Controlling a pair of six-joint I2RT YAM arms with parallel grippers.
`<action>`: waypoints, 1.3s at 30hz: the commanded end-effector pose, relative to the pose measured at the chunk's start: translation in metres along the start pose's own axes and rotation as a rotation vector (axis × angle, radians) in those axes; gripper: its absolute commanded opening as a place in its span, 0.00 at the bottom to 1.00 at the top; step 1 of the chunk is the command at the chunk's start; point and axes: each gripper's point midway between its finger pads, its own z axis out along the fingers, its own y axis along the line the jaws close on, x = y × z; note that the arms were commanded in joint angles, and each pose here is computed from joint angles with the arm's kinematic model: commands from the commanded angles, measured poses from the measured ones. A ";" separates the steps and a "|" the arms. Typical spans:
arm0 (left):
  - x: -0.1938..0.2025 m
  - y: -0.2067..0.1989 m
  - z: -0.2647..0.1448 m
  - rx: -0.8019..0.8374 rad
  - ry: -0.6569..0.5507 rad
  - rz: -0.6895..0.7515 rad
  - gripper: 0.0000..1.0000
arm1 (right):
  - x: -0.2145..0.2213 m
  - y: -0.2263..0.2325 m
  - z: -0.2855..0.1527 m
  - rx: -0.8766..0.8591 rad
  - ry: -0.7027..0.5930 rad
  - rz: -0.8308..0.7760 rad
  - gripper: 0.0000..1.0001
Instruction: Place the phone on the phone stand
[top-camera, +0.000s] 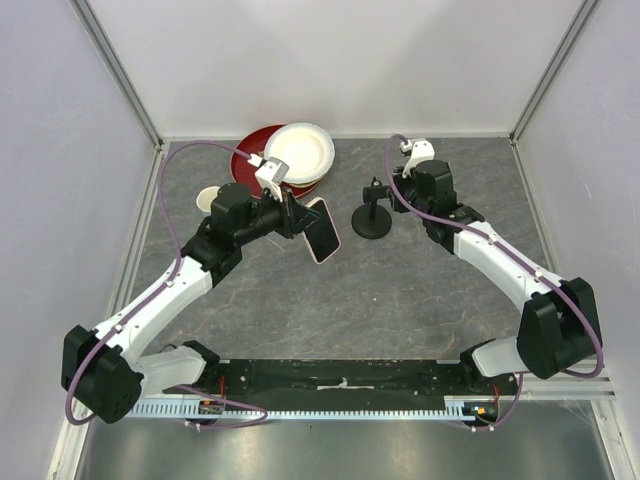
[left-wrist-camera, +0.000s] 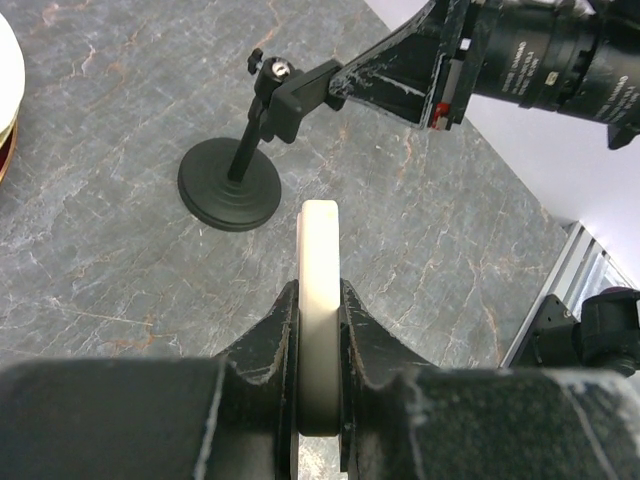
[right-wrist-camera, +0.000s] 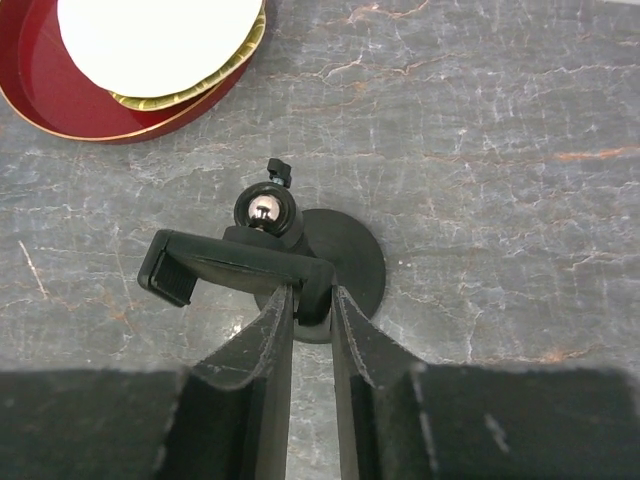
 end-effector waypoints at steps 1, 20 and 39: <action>-0.023 -0.013 0.005 0.065 -0.078 0.015 0.02 | -0.015 0.002 0.004 -0.014 -0.030 -0.085 0.23; -0.061 -0.057 0.002 0.246 -0.146 0.053 0.02 | 0.001 0.041 0.002 -0.263 -0.015 -0.227 0.00; -0.099 -0.079 0.015 0.266 -0.176 0.046 0.02 | 0.019 0.049 0.004 -0.328 0.127 -0.173 0.03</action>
